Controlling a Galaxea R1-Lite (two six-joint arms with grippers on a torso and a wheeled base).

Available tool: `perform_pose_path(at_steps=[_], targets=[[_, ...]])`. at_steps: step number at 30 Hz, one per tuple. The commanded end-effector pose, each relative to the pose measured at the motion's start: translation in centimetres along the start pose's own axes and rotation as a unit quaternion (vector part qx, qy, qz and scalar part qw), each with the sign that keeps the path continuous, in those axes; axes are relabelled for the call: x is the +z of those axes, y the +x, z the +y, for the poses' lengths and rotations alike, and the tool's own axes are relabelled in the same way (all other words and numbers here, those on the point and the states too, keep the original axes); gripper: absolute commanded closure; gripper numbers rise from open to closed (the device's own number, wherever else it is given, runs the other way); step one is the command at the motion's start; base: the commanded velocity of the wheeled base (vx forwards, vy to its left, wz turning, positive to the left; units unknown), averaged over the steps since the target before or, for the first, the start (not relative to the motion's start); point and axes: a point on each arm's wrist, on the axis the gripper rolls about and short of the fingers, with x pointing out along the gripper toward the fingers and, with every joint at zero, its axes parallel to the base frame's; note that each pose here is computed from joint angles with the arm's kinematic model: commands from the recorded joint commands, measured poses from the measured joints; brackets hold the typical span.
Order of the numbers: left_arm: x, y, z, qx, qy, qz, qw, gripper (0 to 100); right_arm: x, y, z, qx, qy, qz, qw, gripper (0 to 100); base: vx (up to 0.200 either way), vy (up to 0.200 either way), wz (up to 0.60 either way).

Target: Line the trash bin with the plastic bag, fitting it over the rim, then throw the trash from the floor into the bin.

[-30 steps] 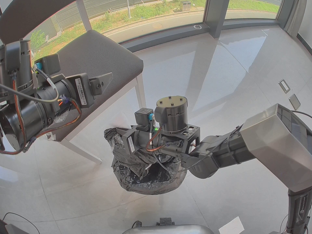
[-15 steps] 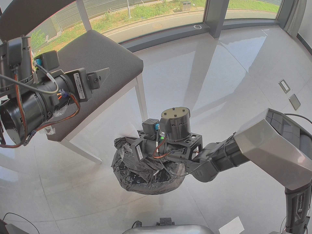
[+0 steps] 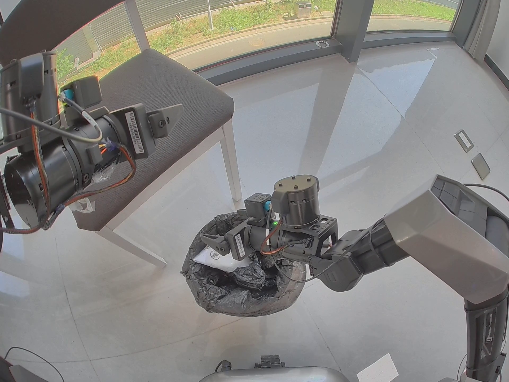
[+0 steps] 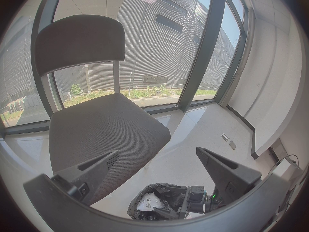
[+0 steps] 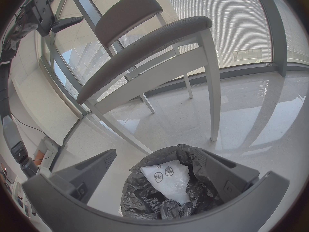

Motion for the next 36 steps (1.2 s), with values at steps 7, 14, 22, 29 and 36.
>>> perform_pose_path(at_steps=[7,14,22,29,36], targets=[[-1.1,-0.4,0.0,-0.003,0.006,0.017,0.9998,0,1.6,-1.1,0.0,-0.034,0.001,-0.016,0.9993,0,0.0,0.0,0.0],[-2.7,-3.1,0.8,-0.038,0.028,0.049,0.9977,0,6.0,-6.9,-0.1,-0.101,0.006,-0.019,0.9947,0,0.0,0.0,0.0],[-2.1,-7.0,3.3,-0.111,0.147,0.084,0.9793,0,10.7,-18.6,-0.8,-0.207,-0.004,0.006,0.9784,0,0.0,0.0,0.0],[-0.2,-10.6,4.3,-0.108,0.16,0.048,0.98,0,13.3,-30.2,1.5,-0.293,-0.027,0.029,0.9554,0,0.0,0.0,0.0],[-0.3,-16.8,6.8,-0.046,0.169,0.031,0.984,0,12.9,-40.2,4.1,-0.425,-0.051,0.029,0.9032,0,0.0,0.0,0.0]])
